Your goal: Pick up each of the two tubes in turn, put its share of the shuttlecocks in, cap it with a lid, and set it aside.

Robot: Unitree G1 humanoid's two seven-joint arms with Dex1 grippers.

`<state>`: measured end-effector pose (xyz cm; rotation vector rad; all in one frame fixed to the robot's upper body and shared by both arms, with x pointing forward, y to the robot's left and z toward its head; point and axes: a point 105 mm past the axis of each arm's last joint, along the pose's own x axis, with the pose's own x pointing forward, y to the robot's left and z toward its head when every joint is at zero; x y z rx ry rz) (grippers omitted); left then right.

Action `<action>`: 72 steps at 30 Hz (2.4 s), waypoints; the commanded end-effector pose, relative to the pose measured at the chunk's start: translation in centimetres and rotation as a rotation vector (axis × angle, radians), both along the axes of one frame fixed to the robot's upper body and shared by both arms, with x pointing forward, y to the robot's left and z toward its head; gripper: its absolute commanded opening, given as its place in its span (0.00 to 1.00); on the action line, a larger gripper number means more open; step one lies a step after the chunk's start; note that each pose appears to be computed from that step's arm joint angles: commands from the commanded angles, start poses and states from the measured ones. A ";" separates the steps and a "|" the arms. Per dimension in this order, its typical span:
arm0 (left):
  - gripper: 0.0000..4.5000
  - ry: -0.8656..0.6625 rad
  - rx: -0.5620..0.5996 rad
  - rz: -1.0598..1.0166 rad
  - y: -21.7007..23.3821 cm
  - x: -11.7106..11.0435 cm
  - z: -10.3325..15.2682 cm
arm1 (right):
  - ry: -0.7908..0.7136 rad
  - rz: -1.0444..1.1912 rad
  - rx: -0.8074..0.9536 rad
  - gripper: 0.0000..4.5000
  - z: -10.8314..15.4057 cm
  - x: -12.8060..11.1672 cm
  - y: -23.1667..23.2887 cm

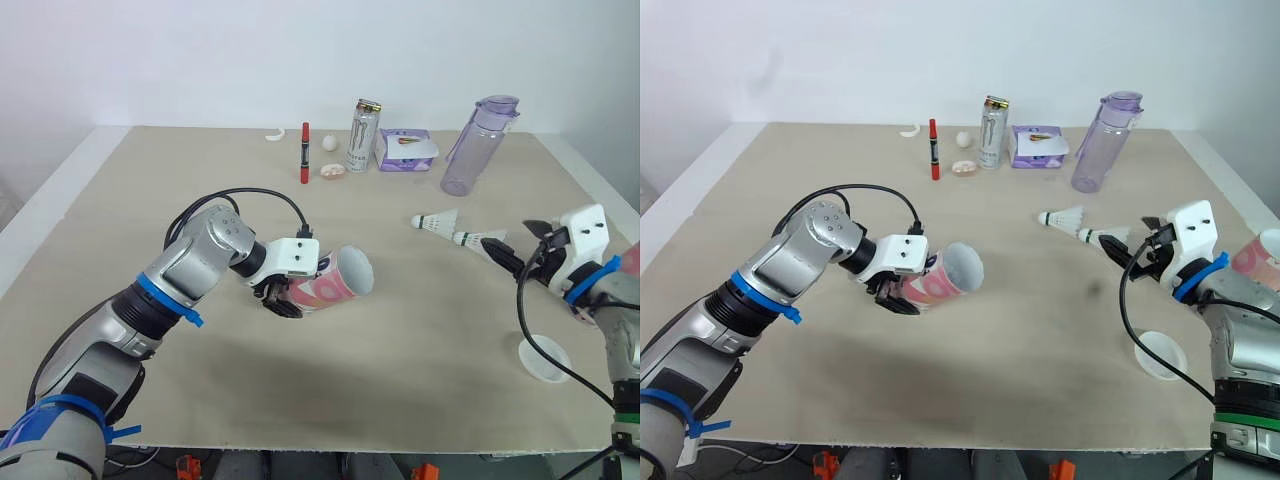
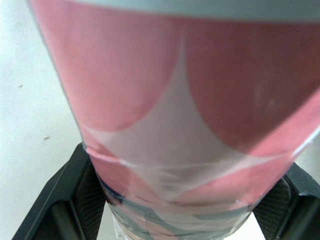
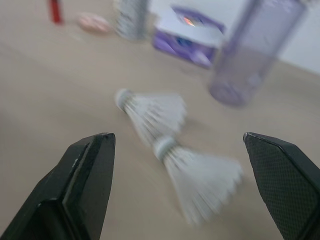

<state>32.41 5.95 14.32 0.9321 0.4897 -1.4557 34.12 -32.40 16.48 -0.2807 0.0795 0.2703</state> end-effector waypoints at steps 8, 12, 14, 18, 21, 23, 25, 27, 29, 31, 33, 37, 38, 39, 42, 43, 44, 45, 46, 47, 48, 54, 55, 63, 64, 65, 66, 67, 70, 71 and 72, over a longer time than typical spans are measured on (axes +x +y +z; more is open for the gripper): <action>0.80 -0.014 0.038 0.044 1.0 0.5 -0.5 | 0.042 0.031 0.051 0.98 -1.4 1.3 -0.2; 0.80 -0.015 0.034 0.044 0.9 0.4 -0.4 | 0.061 0.061 0.096 0.98 -1.8 2.2 0.8; 0.80 -0.015 0.033 0.045 0.9 0.4 -0.4 | 0.066 0.067 0.115 0.98 -1.9 2.6 1.1; 0.80 -0.016 0.032 0.049 1.0 0.4 -0.4 | 0.081 0.068 0.147 0.98 -2.1 3.4 1.5; 0.80 -0.016 0.033 0.053 1.1 0.4 -0.4 | 0.088 0.058 0.165 0.93 -2.2 3.8 1.4; 0.80 -0.017 0.034 0.056 1.1 0.3 -0.4 | 0.095 0.047 0.180 0.81 -2.3 4.1 1.3; 0.80 -0.018 0.034 0.059 1.2 0.3 -0.4 | 0.097 0.034 0.201 0.63 -2.3 4.3 1.1; 0.80 -0.018 0.033 0.061 1.2 0.3 -0.5 | 0.097 0.021 0.223 0.44 -2.3 4.5 0.9; 0.80 -0.018 0.033 0.062 1.2 0.3 -0.5 | 0.100 0.016 0.231 0.26 -2.4 4.6 0.8; 0.80 -0.018 0.034 0.065 1.2 0.3 -0.5 | 0.100 0.014 0.234 0.05 -2.4 4.7 0.8; 0.80 -0.019 0.035 0.066 1.3 0.3 -0.6 | 0.099 0.014 0.236 0.02 -2.4 4.7 0.8; 0.80 -0.018 0.034 0.061 1.2 0.3 -0.6 | 0.040 0.008 0.156 0.02 -1.5 4.3 0.5; 0.80 -0.017 0.034 0.060 1.1 0.3 -0.6 | -0.002 0.027 0.087 0.02 -0.4 4.1 0.7; 0.80 -0.017 0.034 0.059 1.1 0.3 -0.6 | -0.052 0.065 -0.004 0.02 1.0 3.6 1.2; 0.80 -0.016 0.035 0.057 1.1 0.3 -0.6 | -0.228 0.233 -0.402 0.02 5.7 1.5 4.7; 0.80 -0.016 0.035 0.056 1.1 0.3 -0.6 | -0.248 0.271 -0.486 0.02 6.1 1.0 5.5; 0.80 -0.016 0.035 0.056 1.1 0.3 -0.6 | -0.285 0.348 -0.619 0.02 6.9 0.1 6.9; 0.80 -0.015 0.034 0.055 1.1 0.3 -0.6 | -0.317 0.420 -0.697 0.02 7.7 -0.8 8.3; 0.80 -0.014 0.034 0.054 1.1 0.3 -0.6 | -0.356 0.510 -0.751 0.02 8.6 -2.0 10.1; 0.80 -0.012 0.034 0.052 1.1 0.3 -0.6 | -0.393 0.610 -0.803 0.02 9.5 -3.3 12.0; 0.80 -0.010 0.035 0.050 1.0 0.3 -0.6 | -0.410 0.698 -0.835 0.02 9.9 -4.6 13.5; 0.80 0.000 0.033 0.041 0.7 0.4 -0.6 | -0.414 0.938 -0.888 0.02 9.8 -8.1 17.6; 0.80 0.003 0.031 0.038 0.6 0.4 -0.6 | -0.407 0.967 -0.884 0.02 9.8 -8.6 18.0; 0.80 0.024 0.042 0.042 0.8 0.3 -0.6 | -0.393 1.069 -0.833 0.02 9.3 -9.8 19.8; 0.80 0.026 0.043 0.041 0.8 0.3 -0.6 | -0.391 1.079 -0.842 0.02 9.0 -9.7 20.1; 0.80 0.028 0.044 0.040 0.7 0.3 -0.6 | -0.390 1.086 -0.848 0.02 8.7 -9.6 20.2; 0.80 0.025 0.041 0.039 0.7 0.3 -0.6 | -0.393 1.095 -0.855 0.02 8.4 -9.5 20.5; 0.80 0.023 0.039 0.040 0.6 0.3 -0.5 | -0.395 1.104 -0.858 0.02 8.3 -9.4 20.8; 0.80 0.021 0.034 0.041 0.4 0.3 -0.4 | -0.401 1.142 -0.868 0.02 8.0 -9.4 21.6; 0.80 0.020 0.033 0.043 0.4 0.4 -0.4 | -0.399 1.154 -0.870 0.02 7.8 -9.5 21.7; 0.80 0.019 0.033 0.044 0.4 0.4 -0.4 | -0.396 1.162 -0.870 0.02 7.8 -9.6 21.8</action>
